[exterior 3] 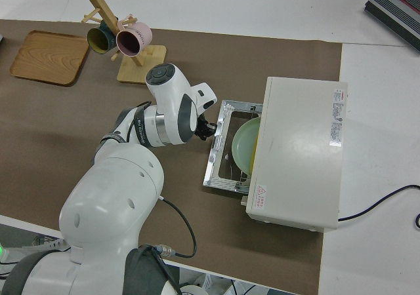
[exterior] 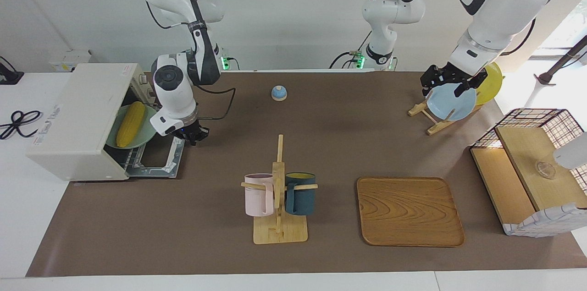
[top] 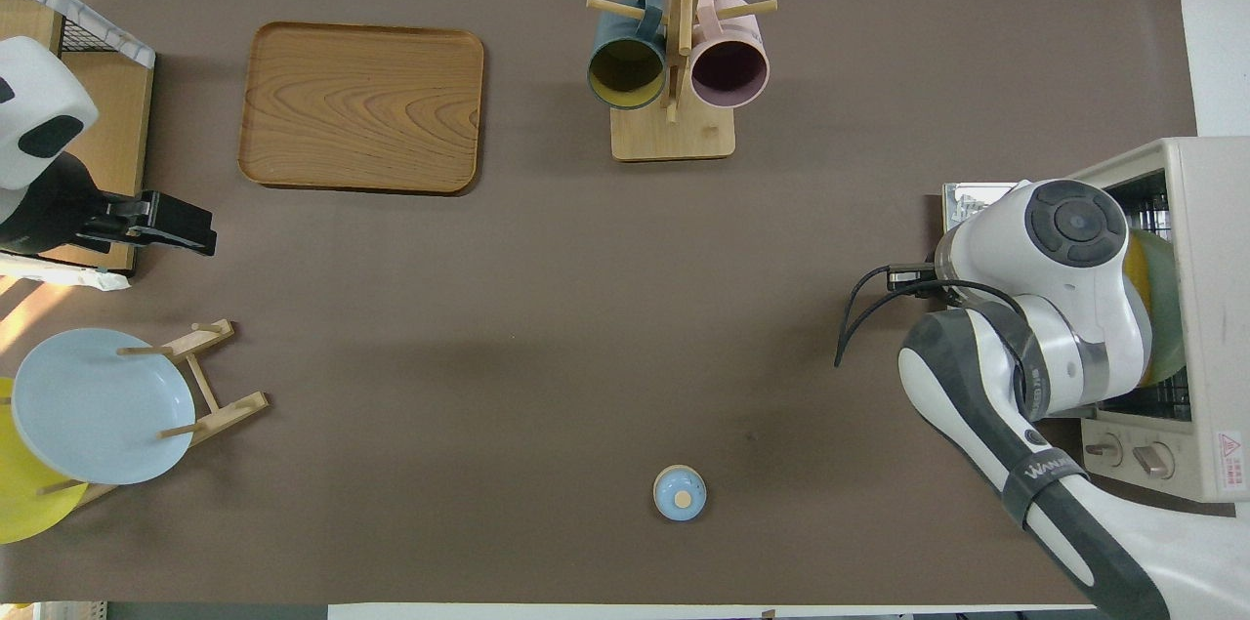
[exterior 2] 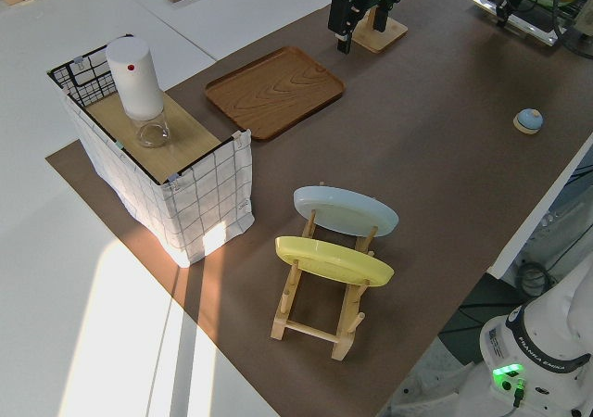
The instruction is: Put corn in oven
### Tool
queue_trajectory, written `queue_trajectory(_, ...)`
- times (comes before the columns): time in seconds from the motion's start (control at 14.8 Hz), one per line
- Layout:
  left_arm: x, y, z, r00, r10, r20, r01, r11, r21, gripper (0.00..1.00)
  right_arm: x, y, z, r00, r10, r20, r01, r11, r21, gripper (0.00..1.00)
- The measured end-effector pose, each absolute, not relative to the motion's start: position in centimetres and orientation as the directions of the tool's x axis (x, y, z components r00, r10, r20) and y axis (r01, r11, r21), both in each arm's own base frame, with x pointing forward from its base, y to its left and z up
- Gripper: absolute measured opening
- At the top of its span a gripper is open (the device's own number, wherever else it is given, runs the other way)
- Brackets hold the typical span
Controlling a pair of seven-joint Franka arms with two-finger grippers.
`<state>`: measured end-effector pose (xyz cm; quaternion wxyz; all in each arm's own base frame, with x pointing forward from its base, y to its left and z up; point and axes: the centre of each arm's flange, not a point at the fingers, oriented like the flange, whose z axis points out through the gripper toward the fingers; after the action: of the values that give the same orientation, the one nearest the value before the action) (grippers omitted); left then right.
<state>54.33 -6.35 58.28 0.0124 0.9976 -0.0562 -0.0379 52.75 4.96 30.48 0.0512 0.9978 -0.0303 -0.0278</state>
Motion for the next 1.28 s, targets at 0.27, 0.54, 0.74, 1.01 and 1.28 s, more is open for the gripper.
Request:
queue_trajectory(0.27, 54.3, -6.4, 58.3, 0.991, -0.113, -0.074, -0.111, -0.993, 0.029, 1.0, 52.8, 4.3, 30.4, 0.996, -0.075, -0.053, -0.07, -0.992, 0.104, 0.01)
queue_trajectory(0.54, 54.3, -6.4, 58.3, 0.991, -0.113, -0.074, -0.111, -0.993, 0.029, 1.0, 52.9, 3.5, 30.4, 0.994, -0.091, -0.053, -0.085, -0.991, 0.104, 0.01)
queue_trajectory(0.74, 54.3, -6.4, 58.3, 0.991, -0.113, -0.074, -0.111, -0.993, 0.029, 1.0, 52.8, 3.3, 30.4, 0.994, -0.094, -0.055, -0.088, -0.991, 0.105, 0.01)
queue_trajectory(1.01, 54.3, -6.4, 58.3, 0.991, -0.113, -0.074, -0.111, -0.993, 0.029, 1.0, 52.5, 2.5, 30.0, 0.992, -0.109, -0.064, -0.102, -0.989, 0.106, 0.01)
queue_trajectory(1.28, 54.3, -6.3, 58.3, 0.991, -0.113, -0.074, -0.111, -0.993, 0.029, 1.0, 52.5, 2.6, 29.9, 0.994, -0.088, -0.065, -0.08, -0.989, 0.121, 0.01)
